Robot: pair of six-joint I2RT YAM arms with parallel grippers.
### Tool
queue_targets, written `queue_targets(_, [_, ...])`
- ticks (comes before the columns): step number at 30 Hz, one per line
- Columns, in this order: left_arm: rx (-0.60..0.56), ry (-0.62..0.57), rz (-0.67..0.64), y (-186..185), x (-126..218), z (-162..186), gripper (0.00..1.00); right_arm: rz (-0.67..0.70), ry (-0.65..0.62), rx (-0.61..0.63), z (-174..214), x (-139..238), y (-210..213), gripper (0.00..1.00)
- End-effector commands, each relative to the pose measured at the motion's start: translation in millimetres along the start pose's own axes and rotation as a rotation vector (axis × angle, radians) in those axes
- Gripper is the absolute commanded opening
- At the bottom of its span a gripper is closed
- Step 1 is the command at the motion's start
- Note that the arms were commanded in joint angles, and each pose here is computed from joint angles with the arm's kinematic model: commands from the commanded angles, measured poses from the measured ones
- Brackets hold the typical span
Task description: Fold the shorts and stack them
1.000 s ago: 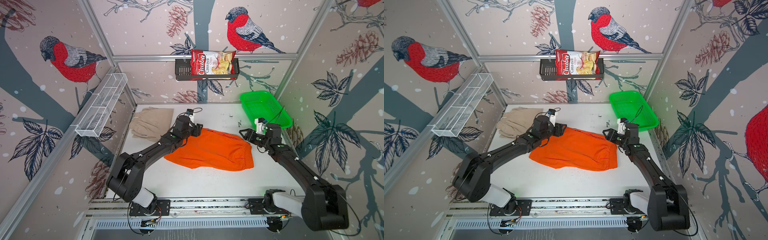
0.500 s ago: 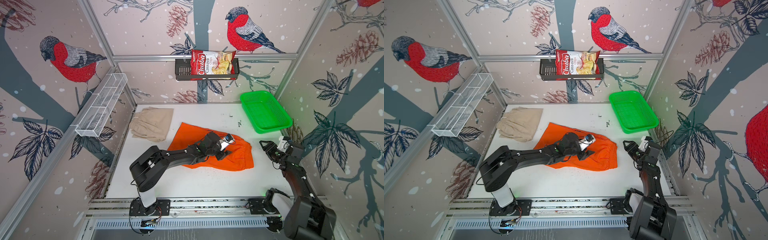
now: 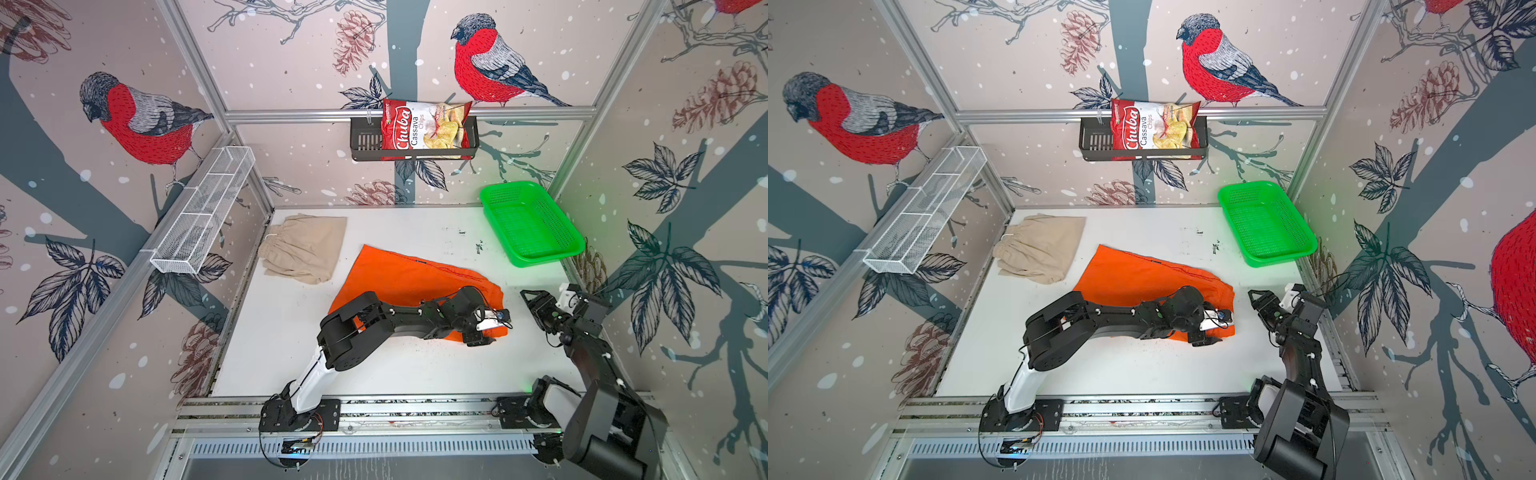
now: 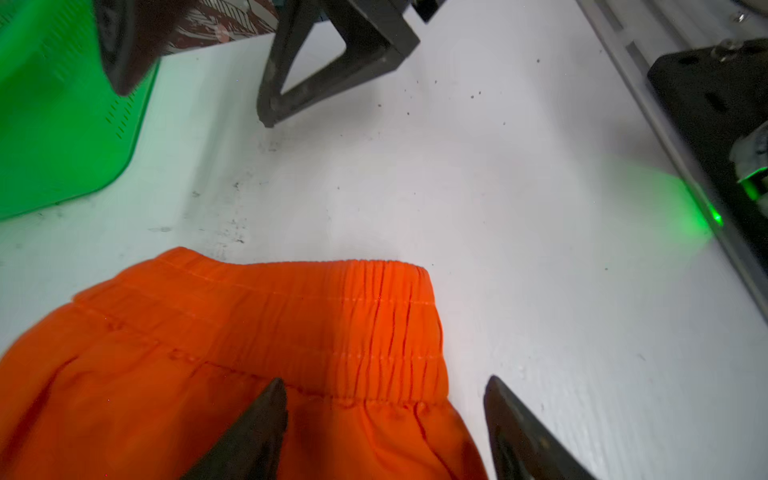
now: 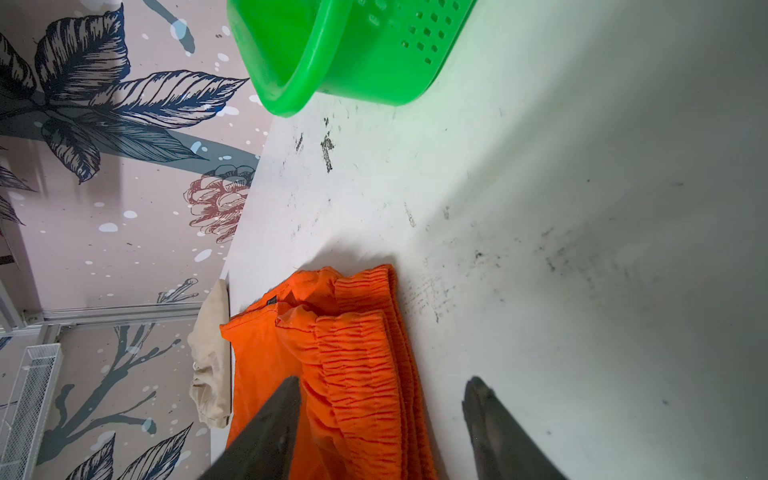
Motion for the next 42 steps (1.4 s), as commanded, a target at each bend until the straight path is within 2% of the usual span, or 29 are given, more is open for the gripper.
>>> queue_targets(1, [-0.051, 0.020, -0.024, -4.1, -9.5, 8.2, 0.76, -0.023, 0.008, 0.020, 2.0, -0.8, 0.2, 0.65])
queue_targets(6, [-0.023, 0.053, -0.082, -6.6, -22.2, 33.3, 0.76, -0.032, 0.036, 0.001, 10.5, -2.8, -3.4, 0.65])
queue_targets(7, [-0.010, 0.058, -0.096, -6.3, -23.8, 36.8, 0.72, -0.032, 0.041, -0.002, 11.5, -2.9, -3.9, 0.66])
queue_targets(9, [0.023, 0.059, -0.128, -4.4, -24.8, 41.2, 0.55, -0.030, 0.056, -0.014, 14.0, -3.6, -4.7, 0.66])
queue_targets(12, [0.103, 0.015, -0.190, -1.0, -17.4, 36.6, 0.36, -0.030, 0.089, -0.038, 19.3, -5.4, -5.2, 0.68])
queue_targets(15, [0.116, -0.041, -0.194, -1.1, -8.1, 29.6, 0.25, -0.049, 0.134, -0.065, 25.6, -8.3, -4.6, 0.70])
queue_targets(21, [0.173, -0.174, -0.132, -0.4, 14.3, 12.0, 0.11, -0.129, 0.260, -0.137, 41.2, -24.1, 3.2, 0.76])
queue_targets(29, [0.284, -0.354, -0.106, 13.3, 46.0, 11.1, 0.03, -0.168, 0.309, -0.227, 48.4, -35.0, 15.5, 0.81])
queue_targets(31, [0.305, -0.351, -0.106, 13.9, 48.2, 20.8, 0.03, -0.178, 0.314, -0.242, 50.0, -35.5, 18.6, 0.82])
queue_targets(42, [0.330, -0.401, -0.088, 14.4, 55.5, 24.0, 0.02, -0.264, 0.367, -0.298, 65.1, -45.7, 35.0, 0.82])
Point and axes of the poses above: each gripper's point midway between its finger pads, its own x axis back along the fingers, its own y axis along the line the jaws close on, z = x × y, the point moved 9 cm from there along x, back along the fingers, and after that the axes turned 9 degrees about x, right-handed, at the moved point
